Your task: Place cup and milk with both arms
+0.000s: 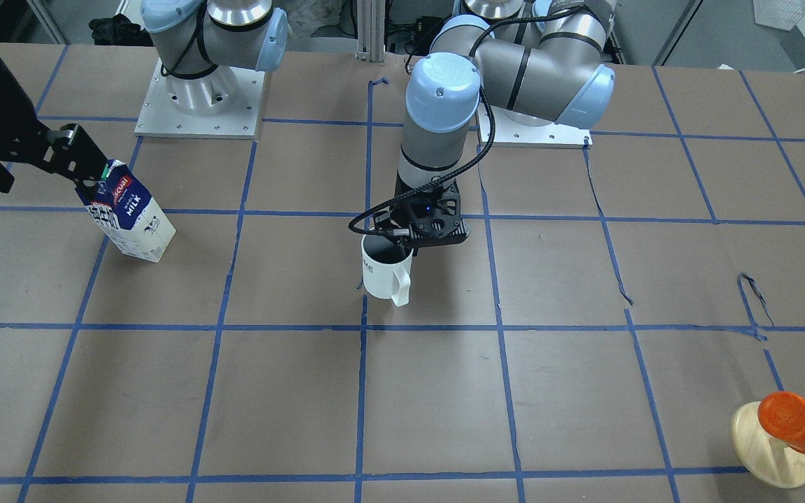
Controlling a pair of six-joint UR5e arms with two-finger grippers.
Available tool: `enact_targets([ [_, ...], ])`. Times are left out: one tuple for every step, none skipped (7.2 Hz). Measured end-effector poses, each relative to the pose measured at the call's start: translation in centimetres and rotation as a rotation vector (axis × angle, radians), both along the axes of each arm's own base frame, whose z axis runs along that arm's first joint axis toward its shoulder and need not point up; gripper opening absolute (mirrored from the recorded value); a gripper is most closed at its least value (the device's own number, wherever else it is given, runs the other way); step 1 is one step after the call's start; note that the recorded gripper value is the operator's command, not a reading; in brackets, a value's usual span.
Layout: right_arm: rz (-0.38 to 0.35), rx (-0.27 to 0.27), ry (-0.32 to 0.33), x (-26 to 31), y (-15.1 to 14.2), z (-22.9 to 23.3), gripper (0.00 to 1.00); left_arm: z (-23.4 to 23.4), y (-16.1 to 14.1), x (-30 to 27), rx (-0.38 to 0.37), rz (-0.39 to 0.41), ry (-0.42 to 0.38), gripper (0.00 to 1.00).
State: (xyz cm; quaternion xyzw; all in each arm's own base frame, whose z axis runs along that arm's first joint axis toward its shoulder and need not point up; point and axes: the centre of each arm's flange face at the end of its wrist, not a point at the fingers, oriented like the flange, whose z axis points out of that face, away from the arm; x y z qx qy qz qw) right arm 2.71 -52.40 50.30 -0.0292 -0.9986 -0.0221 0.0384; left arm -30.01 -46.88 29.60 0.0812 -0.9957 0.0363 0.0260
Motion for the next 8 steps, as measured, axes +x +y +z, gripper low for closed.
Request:
enact_targets([
  [-0.036, 0.033, -0.009, -1.6, 1.2, -0.8, 0.97, -0.3, -2.1, -1.0, -0.011, 0.019, 0.003, 0.00],
  [-0.061, 0.058, -0.017, -2.6, 2.6, -2.0, 0.96, -1.2, -3.4, -1.7, -0.002, 0.045, 0.001, 0.00],
  [-0.081, 0.077, -0.030, -3.2, 4.0, -3.2, 0.96, -2.2, -3.9, -2.0, 0.010, 0.058, -0.003, 0.02],
  [-0.104, 0.094, -0.047, -3.9, 4.9, -4.4, 0.96, -3.0, -4.0, -2.2, 0.023, 0.063, -0.008, 0.36],
  [-0.123, 0.115, -0.061, -4.5, 5.7, -5.8, 0.94, -3.9, -4.2, -2.3, 0.033, 0.065, -0.013, 0.43],
  [-0.137, 0.141, -0.076, -4.7, 6.5, -7.6, 0.93, -4.3, -4.4, -2.4, 0.034, 0.064, -0.014, 0.51],
  [-0.144, 0.158, -0.087, -4.5, 7.3, -9.3, 0.93, -4.2, -4.7, -2.4, 0.026, 0.060, -0.011, 0.61],
  [-0.149, 0.165, -0.089, -4.4, 8.3, -10.9, 0.93, -3.4, -5.0, -2.4, 0.012, 0.060, -0.003, 0.70],
])
